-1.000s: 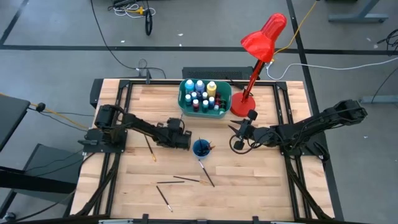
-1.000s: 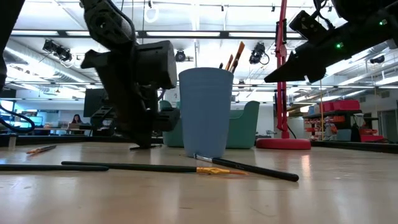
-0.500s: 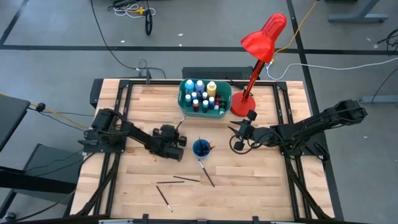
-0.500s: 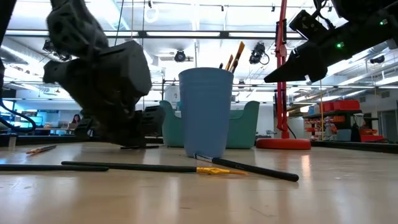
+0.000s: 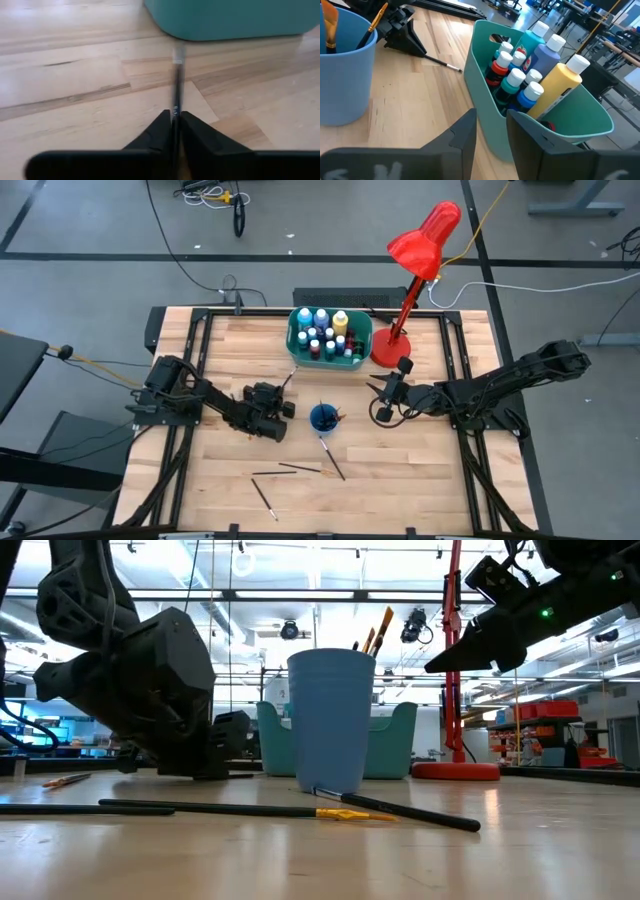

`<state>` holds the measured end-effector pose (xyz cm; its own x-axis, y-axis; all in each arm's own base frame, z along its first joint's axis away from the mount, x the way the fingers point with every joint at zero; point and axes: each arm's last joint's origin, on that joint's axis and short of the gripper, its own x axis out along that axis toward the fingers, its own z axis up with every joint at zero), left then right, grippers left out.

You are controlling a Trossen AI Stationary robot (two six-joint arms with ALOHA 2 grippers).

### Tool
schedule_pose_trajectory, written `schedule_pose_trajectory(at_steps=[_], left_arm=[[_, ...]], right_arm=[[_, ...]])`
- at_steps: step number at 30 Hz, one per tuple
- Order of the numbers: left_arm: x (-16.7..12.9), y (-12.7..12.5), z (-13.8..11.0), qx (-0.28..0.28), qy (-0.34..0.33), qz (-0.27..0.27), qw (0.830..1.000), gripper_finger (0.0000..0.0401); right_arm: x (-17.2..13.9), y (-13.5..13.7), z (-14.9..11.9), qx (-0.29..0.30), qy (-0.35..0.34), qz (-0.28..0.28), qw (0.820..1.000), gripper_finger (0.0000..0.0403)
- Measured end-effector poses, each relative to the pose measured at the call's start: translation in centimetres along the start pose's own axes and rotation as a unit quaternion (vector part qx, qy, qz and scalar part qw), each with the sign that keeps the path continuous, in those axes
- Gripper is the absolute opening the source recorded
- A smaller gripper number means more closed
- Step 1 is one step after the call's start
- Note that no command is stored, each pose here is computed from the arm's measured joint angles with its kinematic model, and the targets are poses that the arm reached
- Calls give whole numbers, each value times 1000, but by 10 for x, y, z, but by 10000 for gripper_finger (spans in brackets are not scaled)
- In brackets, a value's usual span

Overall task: Pick & Place Paint Supplies
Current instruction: Put the silver paint brush into the blue cup

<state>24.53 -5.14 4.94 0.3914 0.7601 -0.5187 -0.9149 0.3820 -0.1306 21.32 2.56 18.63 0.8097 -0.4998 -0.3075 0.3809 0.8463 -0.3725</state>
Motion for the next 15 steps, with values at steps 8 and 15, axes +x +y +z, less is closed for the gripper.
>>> schedule_pose_trajectory(at_steps=[8, 15], left_arm=[[-7, -6, 6, 0, 5, -19, 1000, 15], [-33, -22, 33, 22, 18, -79, 996, 12]], right_arm=[[0, 0, 1, 2, -3, -1, 1000, 110], [0, -1, 6, 26, -26, -4, 999, 110]])
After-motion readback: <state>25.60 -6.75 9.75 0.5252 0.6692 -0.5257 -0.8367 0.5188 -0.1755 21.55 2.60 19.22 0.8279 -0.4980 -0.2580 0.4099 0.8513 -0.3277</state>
